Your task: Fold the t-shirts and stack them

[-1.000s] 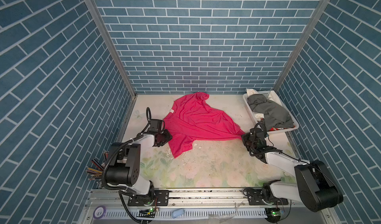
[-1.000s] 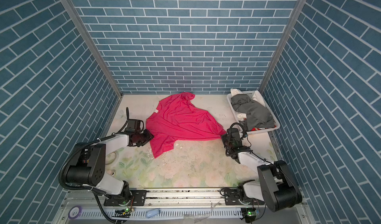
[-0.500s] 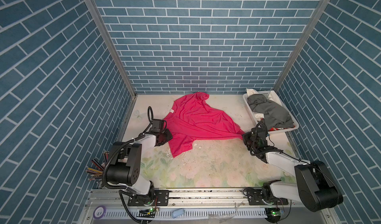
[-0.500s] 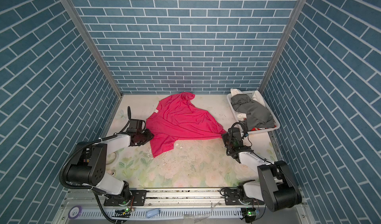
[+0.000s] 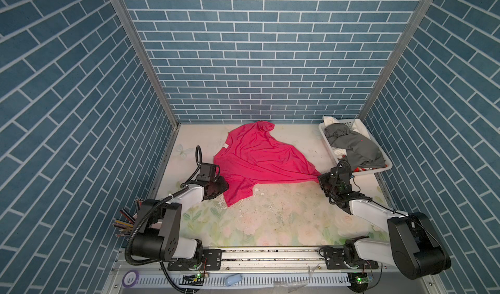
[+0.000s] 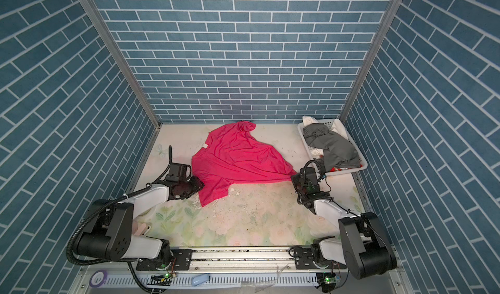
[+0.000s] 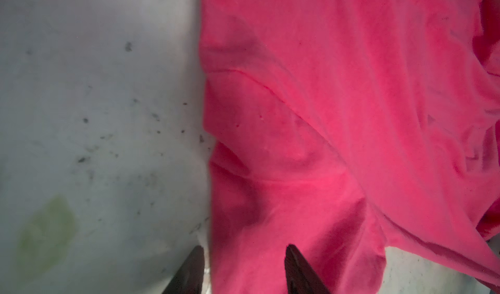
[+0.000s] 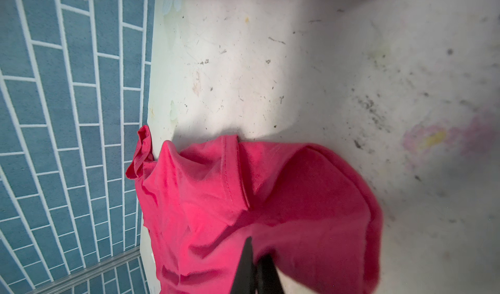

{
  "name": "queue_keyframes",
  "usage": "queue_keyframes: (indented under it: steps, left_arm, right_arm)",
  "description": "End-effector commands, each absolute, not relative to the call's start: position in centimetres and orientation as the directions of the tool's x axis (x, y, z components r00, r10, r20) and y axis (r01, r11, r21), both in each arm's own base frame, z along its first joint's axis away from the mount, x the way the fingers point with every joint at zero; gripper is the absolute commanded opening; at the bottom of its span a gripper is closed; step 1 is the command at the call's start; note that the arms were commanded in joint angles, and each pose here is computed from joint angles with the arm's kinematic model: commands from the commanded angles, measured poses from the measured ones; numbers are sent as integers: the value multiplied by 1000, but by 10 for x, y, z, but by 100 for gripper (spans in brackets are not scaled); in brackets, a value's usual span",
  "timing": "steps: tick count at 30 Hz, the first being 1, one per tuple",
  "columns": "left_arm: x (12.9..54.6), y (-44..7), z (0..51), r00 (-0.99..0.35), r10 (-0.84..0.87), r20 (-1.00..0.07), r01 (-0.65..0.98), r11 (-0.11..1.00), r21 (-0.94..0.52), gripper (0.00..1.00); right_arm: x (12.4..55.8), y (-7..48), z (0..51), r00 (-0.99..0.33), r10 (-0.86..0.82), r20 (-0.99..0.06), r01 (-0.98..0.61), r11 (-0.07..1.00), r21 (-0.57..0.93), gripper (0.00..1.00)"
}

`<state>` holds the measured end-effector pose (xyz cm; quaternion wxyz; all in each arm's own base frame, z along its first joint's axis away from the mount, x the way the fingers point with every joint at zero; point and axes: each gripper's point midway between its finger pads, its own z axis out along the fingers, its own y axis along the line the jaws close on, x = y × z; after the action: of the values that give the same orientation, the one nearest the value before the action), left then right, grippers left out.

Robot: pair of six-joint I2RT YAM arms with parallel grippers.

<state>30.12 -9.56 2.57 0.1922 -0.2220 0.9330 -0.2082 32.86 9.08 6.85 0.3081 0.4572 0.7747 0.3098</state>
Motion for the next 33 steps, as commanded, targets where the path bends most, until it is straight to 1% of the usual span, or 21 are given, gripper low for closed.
queue_keyframes:
  steps: [1,3,7,8,11,13,14,16,17,19,22,27,31,33]
  left_arm:
    - [227,-105,-27,-879,-477,5,-447,822,-353,51]
    - [221,-103,-34,-882,-471,21,-452,831,-324,49]
    - [219,-99,-37,-882,-471,9,-451,839,-304,43]
    - [220,-99,-37,-882,-472,6,-450,837,-310,36]
    - [227,-98,-32,-881,-473,-23,-442,840,-315,24]
    - [233,-96,-29,-880,-472,-50,-435,845,-310,21]
    - [237,-96,-27,-882,-468,-63,-428,849,-310,17]
    - [246,-98,-23,-886,-457,-80,-412,854,-318,3]
    - [251,-100,-20,-888,-452,-87,-403,855,-326,0]
    - [262,-105,-9,-892,-439,-110,-378,856,-352,0]
    - [287,-114,20,-883,-433,-179,-330,847,-417,0]
    - [332,-114,95,-832,-439,-340,-250,842,-478,0]
    - [351,-115,139,-796,-461,-393,-210,819,-534,0]
    - [357,-115,157,-781,-468,-413,-197,813,-548,0]
  right_arm:
    - [333,91,74,-389,900,-197,502,386,774,0]
    - [332,90,74,-384,903,-194,502,381,776,0]
    - [330,88,75,-377,906,-195,501,376,780,0]
    - [330,88,75,-374,906,-197,501,376,779,0]
    - [331,87,75,-372,907,-199,500,376,780,0]
    - [331,87,75,-374,906,-198,501,377,779,0]
    - [332,87,75,-375,906,-198,498,377,781,0]
    - [332,87,75,-376,905,-197,500,377,780,0]
    - [333,87,75,-377,905,-197,498,378,781,0]
    - [335,90,77,-389,899,-203,487,387,783,0]
    - [339,91,84,-407,884,-229,464,416,782,0]
    - [352,99,113,-459,833,-310,377,498,781,0]
    - [358,100,134,-464,804,-373,315,543,778,0]
    - [363,102,150,-470,772,-429,255,584,771,0]
